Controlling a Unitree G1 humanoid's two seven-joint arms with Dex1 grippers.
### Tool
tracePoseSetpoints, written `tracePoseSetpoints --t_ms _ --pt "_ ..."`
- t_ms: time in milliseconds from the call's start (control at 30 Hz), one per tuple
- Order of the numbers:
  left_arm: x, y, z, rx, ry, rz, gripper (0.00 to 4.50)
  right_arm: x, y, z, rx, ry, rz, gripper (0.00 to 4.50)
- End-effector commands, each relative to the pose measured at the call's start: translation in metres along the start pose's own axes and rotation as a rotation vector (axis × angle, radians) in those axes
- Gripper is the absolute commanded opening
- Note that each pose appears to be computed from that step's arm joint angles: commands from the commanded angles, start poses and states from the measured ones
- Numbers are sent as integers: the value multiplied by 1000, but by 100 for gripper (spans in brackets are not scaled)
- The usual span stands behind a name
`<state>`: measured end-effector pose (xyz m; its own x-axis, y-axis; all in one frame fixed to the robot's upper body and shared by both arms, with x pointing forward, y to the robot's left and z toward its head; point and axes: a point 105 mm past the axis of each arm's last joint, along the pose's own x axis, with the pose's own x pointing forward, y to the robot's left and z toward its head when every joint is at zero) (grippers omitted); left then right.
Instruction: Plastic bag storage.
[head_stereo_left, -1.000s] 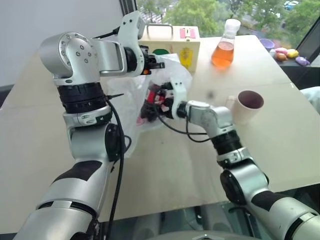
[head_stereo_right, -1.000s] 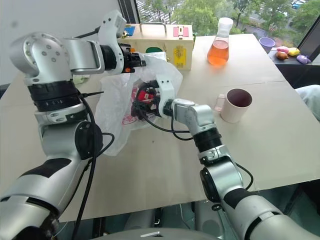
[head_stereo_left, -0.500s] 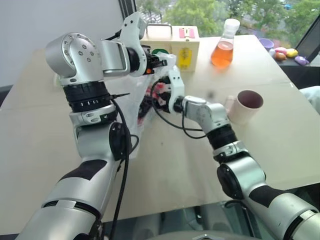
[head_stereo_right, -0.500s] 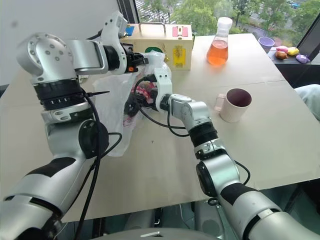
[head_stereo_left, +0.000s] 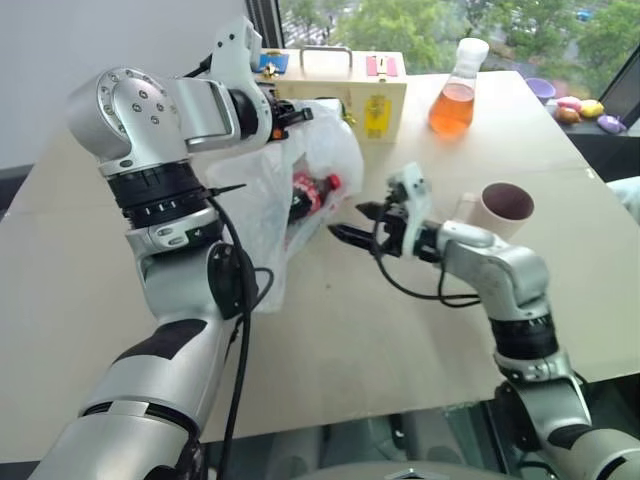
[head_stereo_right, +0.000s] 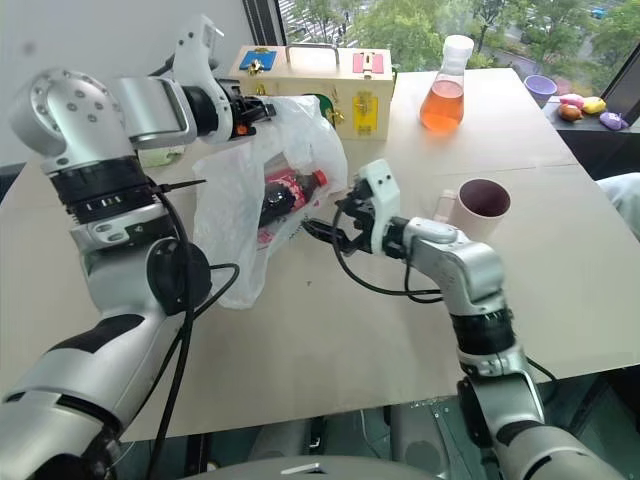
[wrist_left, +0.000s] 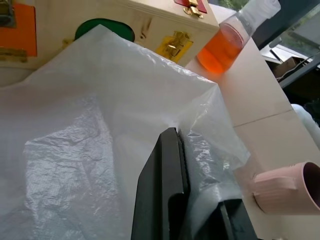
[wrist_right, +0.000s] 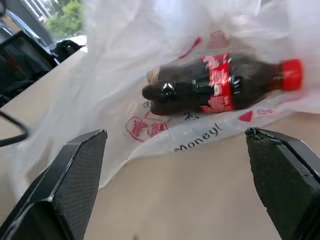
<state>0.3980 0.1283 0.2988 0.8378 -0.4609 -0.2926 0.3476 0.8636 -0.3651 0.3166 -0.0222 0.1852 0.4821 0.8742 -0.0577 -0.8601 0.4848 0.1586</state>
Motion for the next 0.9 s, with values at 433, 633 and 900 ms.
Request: tracePoseSetpoints --t_ms 433,633,900 --pt "12 -6 1 51 -10 -49 0 -134 -89 38 -488 390 -717 446" --pt "10 -5 -1 70 -15 -39 0 -144 -103 29 -430 509 -664 395" --pt "5 2 0 63 -29 -12 0 -138 -100 16 -423 543 -581 7"
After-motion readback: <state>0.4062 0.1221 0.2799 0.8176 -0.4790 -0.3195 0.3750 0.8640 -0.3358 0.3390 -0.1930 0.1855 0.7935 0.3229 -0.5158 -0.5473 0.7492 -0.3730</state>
